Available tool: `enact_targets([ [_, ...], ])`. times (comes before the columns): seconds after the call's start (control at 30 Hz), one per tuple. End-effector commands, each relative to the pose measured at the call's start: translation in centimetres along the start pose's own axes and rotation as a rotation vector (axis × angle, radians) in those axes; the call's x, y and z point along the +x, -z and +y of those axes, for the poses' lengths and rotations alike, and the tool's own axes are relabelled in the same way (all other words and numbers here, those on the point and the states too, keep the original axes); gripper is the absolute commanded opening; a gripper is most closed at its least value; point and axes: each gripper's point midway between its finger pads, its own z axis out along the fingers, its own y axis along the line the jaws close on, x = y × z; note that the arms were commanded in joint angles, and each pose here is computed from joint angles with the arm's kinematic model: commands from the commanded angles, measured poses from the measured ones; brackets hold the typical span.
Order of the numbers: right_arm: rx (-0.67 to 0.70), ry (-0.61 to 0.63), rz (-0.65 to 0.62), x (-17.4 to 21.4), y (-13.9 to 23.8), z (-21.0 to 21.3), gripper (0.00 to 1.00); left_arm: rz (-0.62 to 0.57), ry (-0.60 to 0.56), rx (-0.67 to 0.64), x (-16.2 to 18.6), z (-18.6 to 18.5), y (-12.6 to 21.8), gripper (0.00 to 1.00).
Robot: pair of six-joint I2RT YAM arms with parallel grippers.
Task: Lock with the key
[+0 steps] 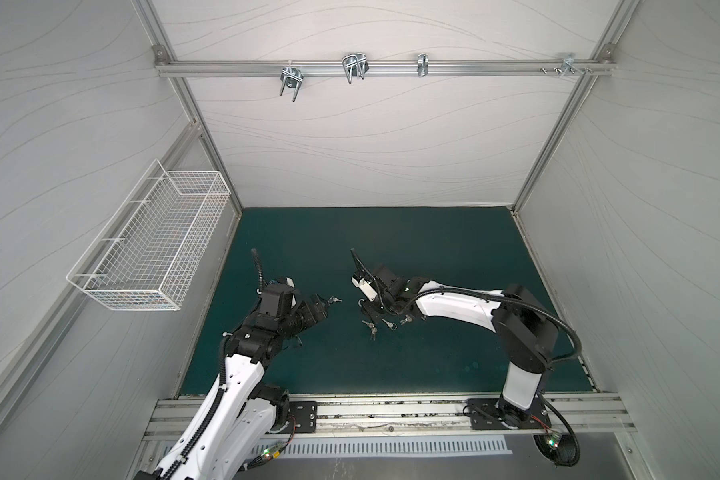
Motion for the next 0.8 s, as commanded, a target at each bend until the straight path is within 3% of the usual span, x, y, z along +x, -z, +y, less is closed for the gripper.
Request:
enact_targets([
  [0.0,0.006,-0.024,0.045,-0.1,-0.9,-0.5,0.00,-0.017,0.013,0.028,-0.5,-0.6,0.3,0.99],
  [0.33,0.043,-0.033,0.150,1.4,-3.7,-1.4,0.00,0.010,0.032,0.046,-0.6,-1.1,-0.7,0.98],
  [0.77,0.086,-0.004,0.196,1.6,-5.3,-2.3,0.16,0.024,0.016,0.027,-1.2,-1.4,-1.1,0.98],
])
